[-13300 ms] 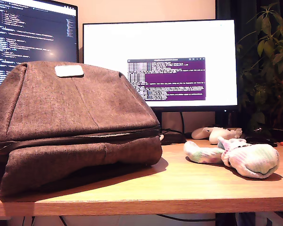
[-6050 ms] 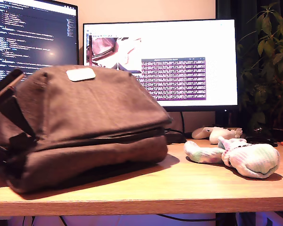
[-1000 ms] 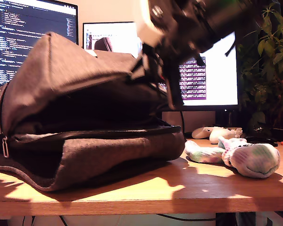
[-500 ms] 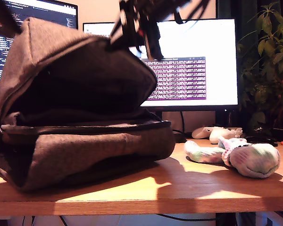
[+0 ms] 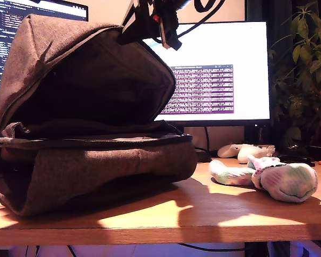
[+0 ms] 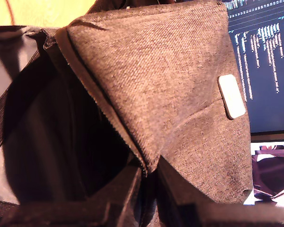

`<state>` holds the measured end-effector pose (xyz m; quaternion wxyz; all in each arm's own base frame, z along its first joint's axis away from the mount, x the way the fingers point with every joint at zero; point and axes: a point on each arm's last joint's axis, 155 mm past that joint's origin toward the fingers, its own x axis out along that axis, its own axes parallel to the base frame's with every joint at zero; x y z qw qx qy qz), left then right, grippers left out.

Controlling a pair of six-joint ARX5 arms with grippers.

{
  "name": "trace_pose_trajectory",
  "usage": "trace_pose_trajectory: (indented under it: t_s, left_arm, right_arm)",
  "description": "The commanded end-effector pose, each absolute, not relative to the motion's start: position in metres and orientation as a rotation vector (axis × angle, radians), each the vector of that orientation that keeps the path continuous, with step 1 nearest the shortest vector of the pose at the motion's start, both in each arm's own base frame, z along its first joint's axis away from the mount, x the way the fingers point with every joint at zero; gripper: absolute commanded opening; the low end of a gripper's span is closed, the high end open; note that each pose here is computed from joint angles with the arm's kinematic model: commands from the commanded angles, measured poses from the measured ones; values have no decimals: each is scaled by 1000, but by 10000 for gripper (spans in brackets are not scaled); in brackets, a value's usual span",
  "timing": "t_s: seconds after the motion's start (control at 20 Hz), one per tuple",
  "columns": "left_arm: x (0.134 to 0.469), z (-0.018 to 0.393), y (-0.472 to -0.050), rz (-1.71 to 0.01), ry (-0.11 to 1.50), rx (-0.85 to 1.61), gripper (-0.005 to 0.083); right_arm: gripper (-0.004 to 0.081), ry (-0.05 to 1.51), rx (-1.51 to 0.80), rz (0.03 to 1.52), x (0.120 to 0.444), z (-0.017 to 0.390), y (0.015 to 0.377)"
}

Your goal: Pack the pair of socks inside the grey Google backpack

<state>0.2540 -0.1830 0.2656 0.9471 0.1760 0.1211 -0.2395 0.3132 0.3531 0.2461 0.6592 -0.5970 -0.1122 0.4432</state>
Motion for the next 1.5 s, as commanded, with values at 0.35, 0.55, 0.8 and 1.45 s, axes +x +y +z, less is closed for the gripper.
trace_pose_trajectory:
  t_s: [0.35,0.55,0.8,1.45]
  left_arm:
    - [274,241,-208,-470,244,615,459]
    - [285,237,-207,-427,228,710,475]
    - [300,251,-198,-326,176,766,392]
    - [302,298,-204,-332,82,844,-21]
  right_arm:
    - [-11,-334,-1310,975,312,280,364]
    - [-11,-342,-1255,984,308,295,369]
    - [-11,-320,-1265,1015,303,293,370]
    - [85,-282,-1241,1027,300,289,367]
